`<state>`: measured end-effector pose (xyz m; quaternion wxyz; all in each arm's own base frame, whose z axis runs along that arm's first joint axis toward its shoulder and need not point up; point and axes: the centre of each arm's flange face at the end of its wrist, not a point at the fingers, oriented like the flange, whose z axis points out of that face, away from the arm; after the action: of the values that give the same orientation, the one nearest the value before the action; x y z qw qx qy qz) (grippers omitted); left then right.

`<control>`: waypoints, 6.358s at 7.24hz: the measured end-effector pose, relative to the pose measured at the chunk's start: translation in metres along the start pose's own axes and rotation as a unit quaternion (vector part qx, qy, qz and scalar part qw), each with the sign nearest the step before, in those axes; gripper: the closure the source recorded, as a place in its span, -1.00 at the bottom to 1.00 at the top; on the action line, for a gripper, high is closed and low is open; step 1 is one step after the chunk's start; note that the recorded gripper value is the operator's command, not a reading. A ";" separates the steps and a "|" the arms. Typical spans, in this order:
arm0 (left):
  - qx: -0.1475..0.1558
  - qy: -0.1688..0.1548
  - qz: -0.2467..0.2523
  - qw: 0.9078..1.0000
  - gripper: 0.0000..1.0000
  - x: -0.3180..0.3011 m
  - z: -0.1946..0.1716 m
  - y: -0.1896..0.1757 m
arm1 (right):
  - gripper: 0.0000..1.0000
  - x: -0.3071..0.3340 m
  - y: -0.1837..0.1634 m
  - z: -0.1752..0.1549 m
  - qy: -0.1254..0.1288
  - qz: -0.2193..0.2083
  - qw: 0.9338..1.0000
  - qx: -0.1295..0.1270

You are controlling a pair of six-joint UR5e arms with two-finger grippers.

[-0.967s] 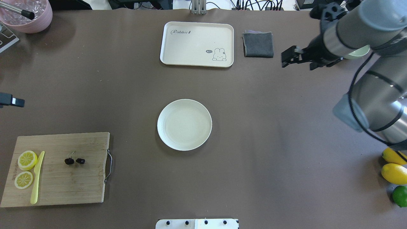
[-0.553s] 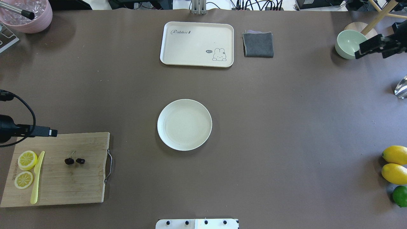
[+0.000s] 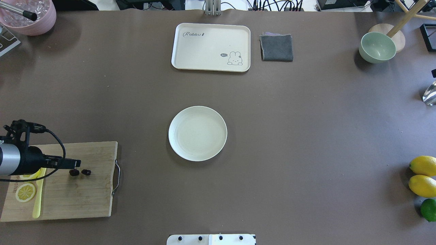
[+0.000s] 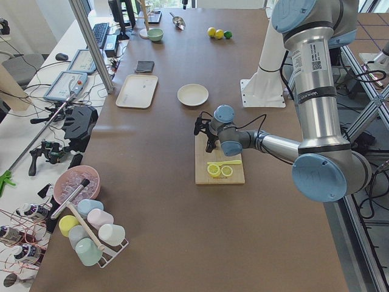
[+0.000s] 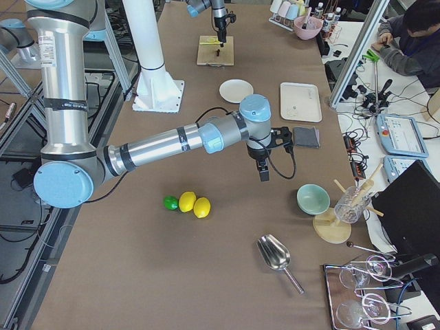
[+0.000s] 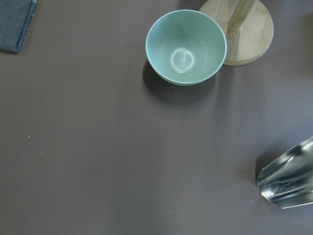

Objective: Place red cherry on plate

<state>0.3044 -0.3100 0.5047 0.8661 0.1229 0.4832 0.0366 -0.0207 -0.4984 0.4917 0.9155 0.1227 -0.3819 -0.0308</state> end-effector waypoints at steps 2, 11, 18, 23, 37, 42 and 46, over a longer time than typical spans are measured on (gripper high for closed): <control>-0.007 -0.004 0.014 1.000 -0.17 0.009 0.013 0.015 | -1.00 0.003 0.003 0.001 0.002 0.000 1.000 -0.001; 0.006 0.022 0.024 0.999 1.00 0.036 -0.007 0.014 | -1.00 0.008 0.008 0.003 0.004 0.003 1.000 -0.004; 0.036 0.102 -0.067 0.992 1.00 0.295 0.039 -0.114 | -1.00 0.051 0.045 0.006 0.019 0.005 1.000 -0.017; 0.049 0.072 -0.082 0.993 -0.96 0.332 0.065 -0.147 | -1.00 0.074 0.064 0.019 0.025 0.029 0.999 -0.036; -0.092 -0.153 0.054 0.982 -0.96 -0.184 -0.248 -0.252 | -1.00 0.144 0.106 0.012 0.031 0.065 0.993 -0.093; -0.083 -0.090 -0.019 0.992 -0.96 -0.284 -0.247 -0.176 | -1.00 0.144 0.106 0.011 0.031 0.063 0.993 -0.091; -0.098 -0.088 -0.049 0.990 -0.96 -0.314 -0.236 -0.153 | -1.00 0.144 0.106 0.011 0.031 0.062 0.994 -0.090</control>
<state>-0.0707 -0.4736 0.6081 0.9138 0.0160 0.4046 0.0305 0.0693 -0.4198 0.6243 0.9343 0.0169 -0.3562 -0.0043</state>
